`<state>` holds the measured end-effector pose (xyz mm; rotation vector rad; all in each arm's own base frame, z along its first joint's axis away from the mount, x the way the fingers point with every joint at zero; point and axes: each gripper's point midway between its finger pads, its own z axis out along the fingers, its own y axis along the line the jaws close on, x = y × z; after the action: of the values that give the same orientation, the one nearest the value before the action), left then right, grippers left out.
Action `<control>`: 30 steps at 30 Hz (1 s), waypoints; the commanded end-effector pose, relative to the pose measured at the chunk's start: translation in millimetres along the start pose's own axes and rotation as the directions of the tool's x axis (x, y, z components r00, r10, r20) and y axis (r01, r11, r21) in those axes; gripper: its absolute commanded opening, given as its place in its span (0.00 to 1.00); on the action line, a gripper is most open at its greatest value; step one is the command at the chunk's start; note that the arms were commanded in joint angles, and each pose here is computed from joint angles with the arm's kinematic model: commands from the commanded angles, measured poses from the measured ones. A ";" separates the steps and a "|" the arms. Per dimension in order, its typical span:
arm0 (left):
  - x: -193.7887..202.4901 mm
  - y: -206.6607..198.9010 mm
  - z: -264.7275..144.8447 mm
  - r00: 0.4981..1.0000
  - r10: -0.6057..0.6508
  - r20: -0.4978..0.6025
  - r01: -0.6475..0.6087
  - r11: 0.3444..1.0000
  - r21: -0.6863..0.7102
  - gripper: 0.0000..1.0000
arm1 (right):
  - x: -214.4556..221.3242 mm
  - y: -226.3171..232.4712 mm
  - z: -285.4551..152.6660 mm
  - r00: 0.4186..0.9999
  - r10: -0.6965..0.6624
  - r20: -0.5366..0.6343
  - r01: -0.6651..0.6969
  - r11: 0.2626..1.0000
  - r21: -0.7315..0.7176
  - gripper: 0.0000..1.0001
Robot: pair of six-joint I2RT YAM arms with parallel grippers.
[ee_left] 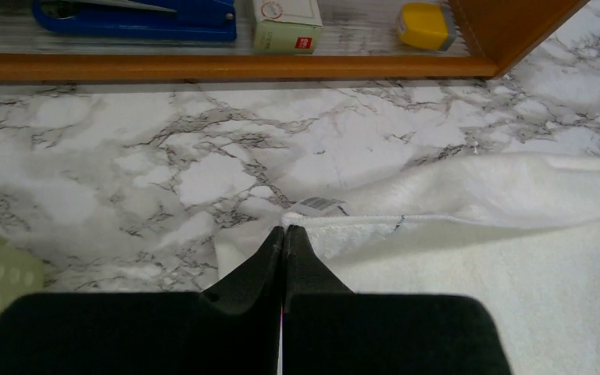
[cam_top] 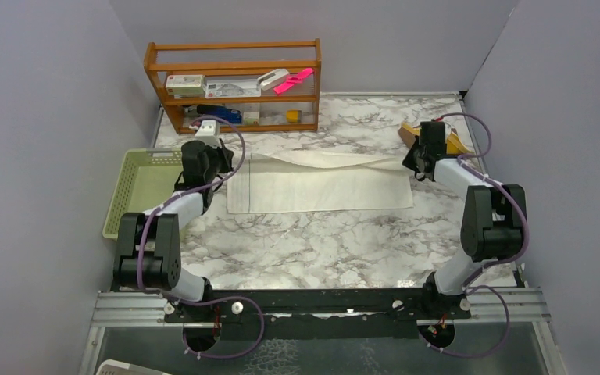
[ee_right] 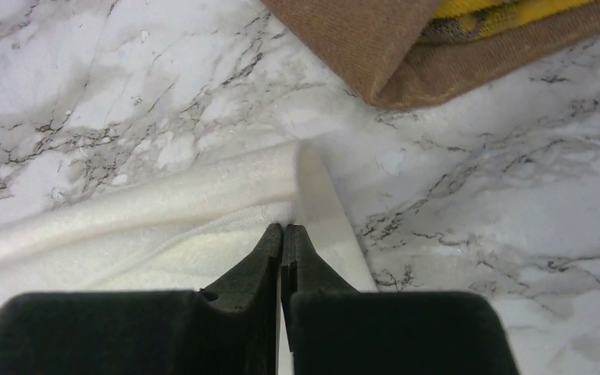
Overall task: Roll the towels
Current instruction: Fold the towel at the center of the board.
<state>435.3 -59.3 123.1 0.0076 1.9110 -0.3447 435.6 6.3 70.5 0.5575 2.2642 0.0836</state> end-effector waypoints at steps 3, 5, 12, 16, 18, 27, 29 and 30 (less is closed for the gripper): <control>-2.7 6.1 -32.2 0.994 -0.028 0.107 0.037 0.996 -0.080 0.00 | -4.5 -10.5 -18.0 0.988 0.144 0.061 -0.146 0.988 0.038 0.01; 6.2 8.1 -37.1 0.994 -0.043 0.099 0.053 0.994 -0.095 0.00 | 1.7 -14.7 -24.0 0.985 0.160 0.059 -0.162 0.986 0.041 0.01; 27.9 7.1 -55.3 0.989 -0.120 0.089 0.129 0.986 -0.101 0.00 | 13.5 -42.3 -44.0 0.970 0.224 0.097 -0.230 0.971 0.064 0.01; 35.5 7.9 -69.1 0.983 -0.149 0.105 0.162 0.980 -0.116 0.00 | 18.8 -48.9 -53.1 0.966 0.236 0.105 -0.244 0.968 0.064 0.01; 41.9 9.0 -76.5 0.981 -0.160 0.110 0.173 0.977 -0.126 0.00 | 20.4 -50.5 -56.2 0.965 0.239 0.106 -0.247 0.967 0.064 0.01; 51.4 7.3 -89.4 0.974 -0.191 0.122 0.206 0.971 -0.124 0.00 | 27.6 -51.3 -69.1 0.962 0.253 0.105 -0.259 0.965 0.042 0.01; 55.4 4.3 -87.1 0.973 -0.207 0.099 0.217 0.970 -0.110 0.00 | 32.3 -52.3 -70.2 0.962 0.255 0.097 -0.260 0.965 0.041 0.02; 57.6 3.0 -85.8 0.973 -0.215 0.086 0.223 0.969 -0.105 0.00 | 37.0 -53.8 -70.0 0.962 0.257 0.089 -0.261 0.964 0.044 0.03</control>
<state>333.9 -43.1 94.5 -0.2627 1.8714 -0.3535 351.5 -14.2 83.3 0.8364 2.1266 0.1318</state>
